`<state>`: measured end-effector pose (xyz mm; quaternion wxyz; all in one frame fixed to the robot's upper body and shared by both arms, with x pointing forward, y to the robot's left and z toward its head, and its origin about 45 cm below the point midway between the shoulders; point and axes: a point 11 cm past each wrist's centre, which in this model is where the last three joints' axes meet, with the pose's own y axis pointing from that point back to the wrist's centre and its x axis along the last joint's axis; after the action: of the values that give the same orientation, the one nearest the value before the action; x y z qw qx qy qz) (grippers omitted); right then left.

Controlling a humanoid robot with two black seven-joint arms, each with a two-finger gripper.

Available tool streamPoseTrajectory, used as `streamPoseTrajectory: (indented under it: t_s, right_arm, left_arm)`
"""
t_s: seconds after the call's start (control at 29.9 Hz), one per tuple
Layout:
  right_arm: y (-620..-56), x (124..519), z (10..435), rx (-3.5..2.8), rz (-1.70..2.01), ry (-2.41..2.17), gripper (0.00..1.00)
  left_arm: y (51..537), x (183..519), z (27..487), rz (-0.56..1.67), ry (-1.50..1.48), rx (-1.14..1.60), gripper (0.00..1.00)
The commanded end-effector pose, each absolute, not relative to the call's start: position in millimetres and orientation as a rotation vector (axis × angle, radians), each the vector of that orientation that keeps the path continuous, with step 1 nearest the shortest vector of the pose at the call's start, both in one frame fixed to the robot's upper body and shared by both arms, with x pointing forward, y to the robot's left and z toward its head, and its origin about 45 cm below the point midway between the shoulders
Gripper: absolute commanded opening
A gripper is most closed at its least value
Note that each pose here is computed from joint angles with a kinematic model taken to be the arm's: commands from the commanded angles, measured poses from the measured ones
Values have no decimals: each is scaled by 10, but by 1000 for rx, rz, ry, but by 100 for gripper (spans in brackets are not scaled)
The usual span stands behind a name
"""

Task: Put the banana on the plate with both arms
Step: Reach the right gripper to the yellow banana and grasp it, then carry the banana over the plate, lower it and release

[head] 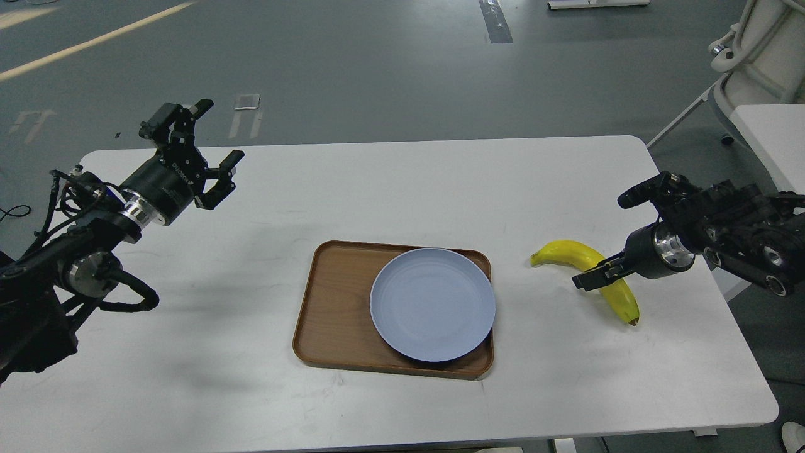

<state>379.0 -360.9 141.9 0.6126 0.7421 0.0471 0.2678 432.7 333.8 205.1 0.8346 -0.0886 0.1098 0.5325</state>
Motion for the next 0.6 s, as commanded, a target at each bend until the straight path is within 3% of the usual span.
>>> streamPoseTrajectory:
  t_s: [0.0,0.2,0.37,0.57]
  right_arm:
    - [-3634,3780,1417,1707,613,110,0]
    - [-3617,3950,1692,1696,683,65,0]
    - [-3144,4224,2236,1721,845,74,0]
    - [-2380,4251,2178,1817,895,169,0]
  left_arm:
    - [3338,4327,2050,1128,232,-187,98]
    - [3328,4329,2053,1126,233,-190,98]
    - [3337,4338,2070,1128,229,-192,98]
    - [3330,4344,2078,1127,228,-195,98]
